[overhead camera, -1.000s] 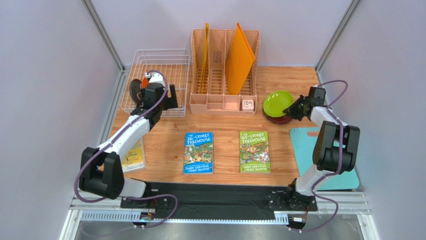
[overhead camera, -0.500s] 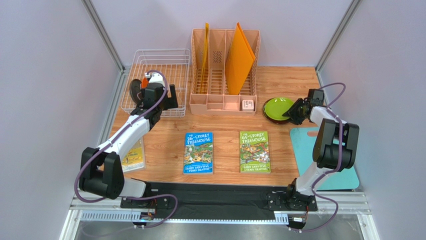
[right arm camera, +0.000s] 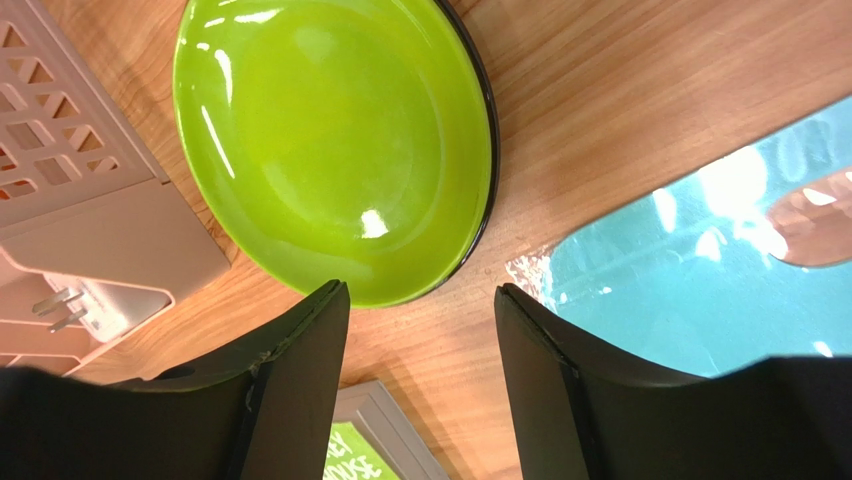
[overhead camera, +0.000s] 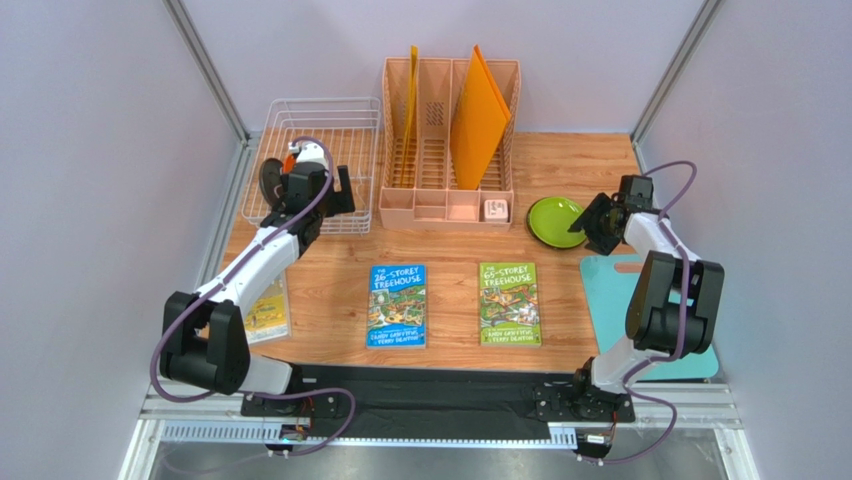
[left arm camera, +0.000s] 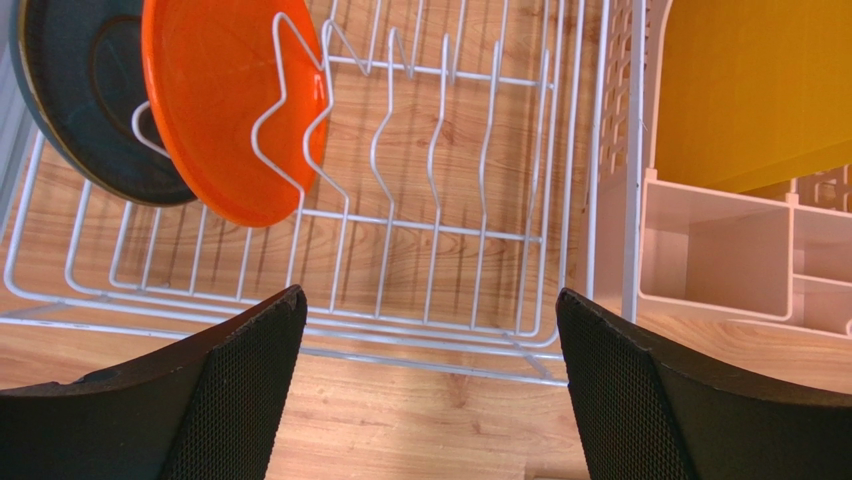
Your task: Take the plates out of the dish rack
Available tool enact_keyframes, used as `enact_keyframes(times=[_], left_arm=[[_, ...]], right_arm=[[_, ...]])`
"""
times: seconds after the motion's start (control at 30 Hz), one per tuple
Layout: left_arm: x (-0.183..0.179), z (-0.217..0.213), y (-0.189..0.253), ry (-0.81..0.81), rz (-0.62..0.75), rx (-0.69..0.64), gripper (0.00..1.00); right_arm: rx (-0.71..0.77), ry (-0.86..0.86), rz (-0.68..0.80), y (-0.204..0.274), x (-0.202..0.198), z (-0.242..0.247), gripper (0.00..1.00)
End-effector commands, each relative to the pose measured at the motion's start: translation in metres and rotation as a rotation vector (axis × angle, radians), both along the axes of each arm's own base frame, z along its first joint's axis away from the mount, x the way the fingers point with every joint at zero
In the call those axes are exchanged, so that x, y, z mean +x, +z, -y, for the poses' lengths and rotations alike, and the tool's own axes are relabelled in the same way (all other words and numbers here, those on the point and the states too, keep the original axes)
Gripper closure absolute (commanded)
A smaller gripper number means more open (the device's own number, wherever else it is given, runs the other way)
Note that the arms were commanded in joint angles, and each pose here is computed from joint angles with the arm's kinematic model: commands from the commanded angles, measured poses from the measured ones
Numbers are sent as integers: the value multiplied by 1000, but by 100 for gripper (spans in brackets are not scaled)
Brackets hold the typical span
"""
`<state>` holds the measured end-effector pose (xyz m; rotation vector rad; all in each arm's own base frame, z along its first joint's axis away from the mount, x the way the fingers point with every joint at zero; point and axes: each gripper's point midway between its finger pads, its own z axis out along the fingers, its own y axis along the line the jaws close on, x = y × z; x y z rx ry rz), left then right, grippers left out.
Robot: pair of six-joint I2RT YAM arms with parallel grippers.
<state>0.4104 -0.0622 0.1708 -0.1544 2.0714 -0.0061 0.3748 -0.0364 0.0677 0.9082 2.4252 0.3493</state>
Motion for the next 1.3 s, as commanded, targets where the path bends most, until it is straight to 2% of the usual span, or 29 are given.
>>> enact_keyframes(times=[0.0,0.4,0.63,0.67,0.7,0.87,0.97,1.0,1.07,1.1,1.13,1.17,1.27], left_arm=[[11,-5,25,17,65,-17,0],[49,-75,7,170,45,4,0],[77,-99,-10,227,24,37,5],[82,-100,-7,229,31,36,7],[85,-101,-9,229,26,41,16],[101,-108,-13,258,39,64,21],[104,-120,-17,284,32,59,30],[105,-121,-18,285,30,59,37],[104,-123,-21,290,23,56,42],[104,-122,-21,288,20,54,59],[102,-121,-20,282,19,50,65],[102,-121,-19,282,20,49,69],[96,-121,-15,287,27,49,78]], right_arm=[[-75,9,68,38,5,8,39],[-128,109,332,110,-9,-28,37],[-145,108,333,111,-12,-27,36],[-146,106,327,108,-12,-26,37],[-146,107,324,107,-11,-26,38],[-141,114,310,100,-9,-27,46],[-144,113,301,97,-8,-26,50],[-144,114,298,97,-8,-26,50],[-142,117,302,98,-7,-27,56],[-141,115,305,98,-7,-27,58],[-140,117,309,100,-7,-27,61],[-138,119,311,100,-7,-28,64],[-140,133,321,104,-8,-32,66]])
